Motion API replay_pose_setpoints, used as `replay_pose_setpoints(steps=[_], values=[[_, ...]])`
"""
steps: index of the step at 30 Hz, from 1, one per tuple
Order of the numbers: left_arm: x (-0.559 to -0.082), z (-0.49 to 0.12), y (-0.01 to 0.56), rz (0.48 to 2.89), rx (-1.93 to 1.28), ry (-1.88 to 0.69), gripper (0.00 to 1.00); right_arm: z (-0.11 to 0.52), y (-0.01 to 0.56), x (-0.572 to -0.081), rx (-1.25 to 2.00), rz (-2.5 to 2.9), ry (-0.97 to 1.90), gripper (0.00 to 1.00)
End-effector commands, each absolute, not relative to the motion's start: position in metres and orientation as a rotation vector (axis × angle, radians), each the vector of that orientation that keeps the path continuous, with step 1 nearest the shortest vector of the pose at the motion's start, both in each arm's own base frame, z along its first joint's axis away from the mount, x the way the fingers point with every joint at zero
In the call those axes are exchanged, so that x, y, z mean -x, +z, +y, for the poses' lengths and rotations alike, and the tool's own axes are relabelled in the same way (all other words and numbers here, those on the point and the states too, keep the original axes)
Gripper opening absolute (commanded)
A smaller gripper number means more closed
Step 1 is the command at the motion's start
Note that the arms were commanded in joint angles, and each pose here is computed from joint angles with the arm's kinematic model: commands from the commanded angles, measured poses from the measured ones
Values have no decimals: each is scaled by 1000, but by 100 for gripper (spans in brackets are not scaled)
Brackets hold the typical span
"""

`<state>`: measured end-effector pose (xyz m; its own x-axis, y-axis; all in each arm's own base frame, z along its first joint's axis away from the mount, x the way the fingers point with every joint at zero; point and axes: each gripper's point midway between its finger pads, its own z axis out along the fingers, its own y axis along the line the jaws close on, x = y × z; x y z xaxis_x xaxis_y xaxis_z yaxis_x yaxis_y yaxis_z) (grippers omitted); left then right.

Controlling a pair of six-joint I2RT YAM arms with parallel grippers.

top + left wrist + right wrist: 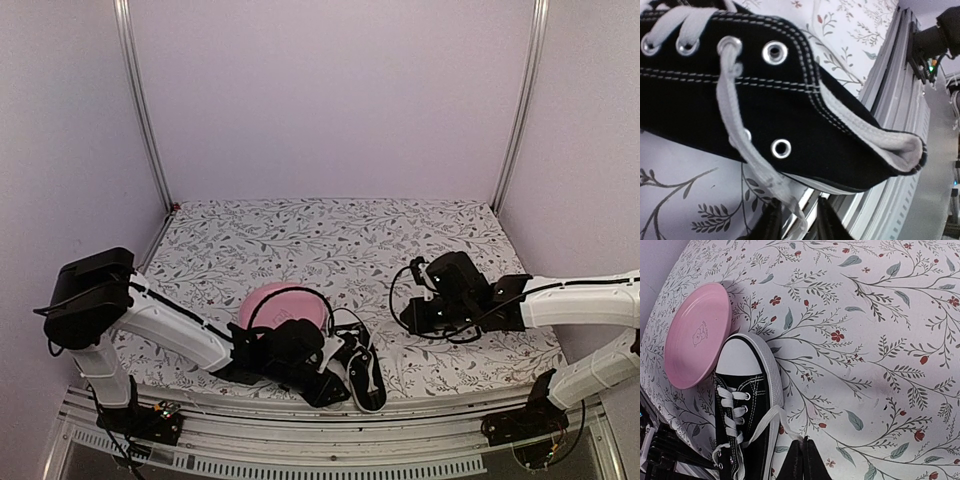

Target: Tie the shoes

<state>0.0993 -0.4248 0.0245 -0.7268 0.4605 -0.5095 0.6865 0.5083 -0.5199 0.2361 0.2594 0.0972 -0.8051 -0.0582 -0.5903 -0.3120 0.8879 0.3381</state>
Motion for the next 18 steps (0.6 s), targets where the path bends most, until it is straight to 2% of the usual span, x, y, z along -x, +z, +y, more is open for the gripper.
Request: replay_pose_setpoints(steps=[1, 3, 10, 18], values=[[-103, -424, 13, 2492, -953, -968, 14, 262, 107, -239, 233, 2414, 631, 3], [-108, -422, 8, 2515, -931, -929, 7, 264, 110, -239, 232, 2408, 648, 3], [-119, -427, 8, 2511, -909, -889, 0, 266, 113, -240, 231, 2397, 666, 3], [-153, -407, 36, 2440, -718, -800, 0, 267, 113, -249, 225, 2375, 654, 3]])
